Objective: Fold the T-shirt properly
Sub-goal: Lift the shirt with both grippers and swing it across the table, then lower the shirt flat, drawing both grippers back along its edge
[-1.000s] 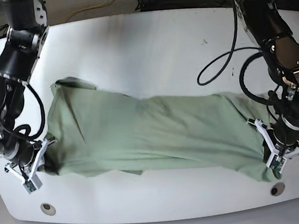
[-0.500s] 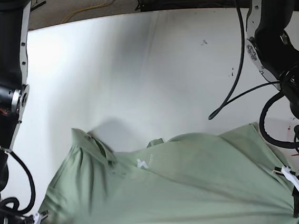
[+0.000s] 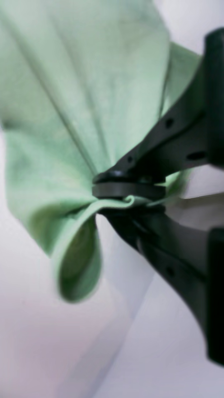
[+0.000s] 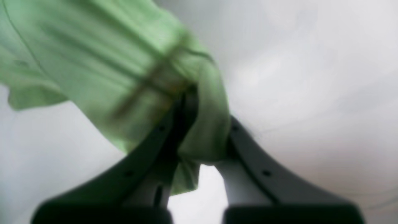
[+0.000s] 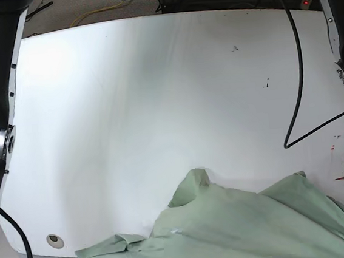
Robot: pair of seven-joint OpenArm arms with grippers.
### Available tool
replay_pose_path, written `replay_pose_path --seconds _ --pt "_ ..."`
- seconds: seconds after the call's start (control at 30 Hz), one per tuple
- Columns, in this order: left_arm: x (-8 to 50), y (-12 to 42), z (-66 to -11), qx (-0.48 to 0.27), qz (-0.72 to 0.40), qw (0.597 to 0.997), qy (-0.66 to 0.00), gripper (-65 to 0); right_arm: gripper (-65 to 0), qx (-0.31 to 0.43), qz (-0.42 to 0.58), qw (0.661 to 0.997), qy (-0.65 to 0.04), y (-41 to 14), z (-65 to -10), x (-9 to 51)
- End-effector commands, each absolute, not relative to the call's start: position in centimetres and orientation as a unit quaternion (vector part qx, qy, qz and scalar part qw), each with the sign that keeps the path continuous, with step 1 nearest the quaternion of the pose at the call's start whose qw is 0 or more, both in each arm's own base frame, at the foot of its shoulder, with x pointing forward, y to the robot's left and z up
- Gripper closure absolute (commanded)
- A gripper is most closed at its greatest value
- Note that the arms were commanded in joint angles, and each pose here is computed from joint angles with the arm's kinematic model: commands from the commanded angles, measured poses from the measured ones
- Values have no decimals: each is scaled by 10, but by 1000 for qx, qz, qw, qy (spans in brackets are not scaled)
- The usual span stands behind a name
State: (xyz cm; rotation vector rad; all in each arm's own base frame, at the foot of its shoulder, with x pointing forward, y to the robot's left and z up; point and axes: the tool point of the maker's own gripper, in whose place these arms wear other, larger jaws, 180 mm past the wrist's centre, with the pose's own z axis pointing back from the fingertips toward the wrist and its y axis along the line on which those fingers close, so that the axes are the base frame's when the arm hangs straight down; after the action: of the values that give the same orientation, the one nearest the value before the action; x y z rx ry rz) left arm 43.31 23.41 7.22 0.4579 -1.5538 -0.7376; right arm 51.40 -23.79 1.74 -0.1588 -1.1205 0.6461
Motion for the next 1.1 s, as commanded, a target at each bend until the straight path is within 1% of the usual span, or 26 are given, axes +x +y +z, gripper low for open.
replay_pose_path --seconds 0.0,0.07,0.17,0.33,0.4,0.57,0.63,0.77,0.87,0.93,1.07 --pt "424 244 91 225 -321 617 -683 0 0 -91 283 784 -544 -258 47 506" --pt "424 238 85 222 -338 618 -675 0 0 -85 283 784 -547 -262 49 502" --pt "422 238 59 218 -349 633 -656 0 0 -67 281 777 -559 -267 53 495" --pt "415 228 12 204 -371 655 -626 0 0 -23 267 802 -534 -281 -10 481" --pt "411 223 -8 198 -383 663 -612 0 0 -19 261 813 -520 -289 -37 472" --pt "402 212 -73 159 -401 703 -566 0 0 -5 232 846 -479 -307 -114 438" --pt "395 209 -94 147 -407 714 -551 0 0 -5 223 856 -466 -313 -136 423" --pt "379 208 -141 122 -416 745 -507 0 0 12 206 875 -437 -311 -183 394" --pt "360 218 -178 106 -406 776 -471 0 0 18 194 891 -410 -312 -214 369" --pt "343 223 -204 94 -401 796 -443 0 0 39 187 896 -402 -303 -234 351" --pt "316 223 -243 67 -399 822 -400 0 0 80 170 907 -378 -292 -268 318"
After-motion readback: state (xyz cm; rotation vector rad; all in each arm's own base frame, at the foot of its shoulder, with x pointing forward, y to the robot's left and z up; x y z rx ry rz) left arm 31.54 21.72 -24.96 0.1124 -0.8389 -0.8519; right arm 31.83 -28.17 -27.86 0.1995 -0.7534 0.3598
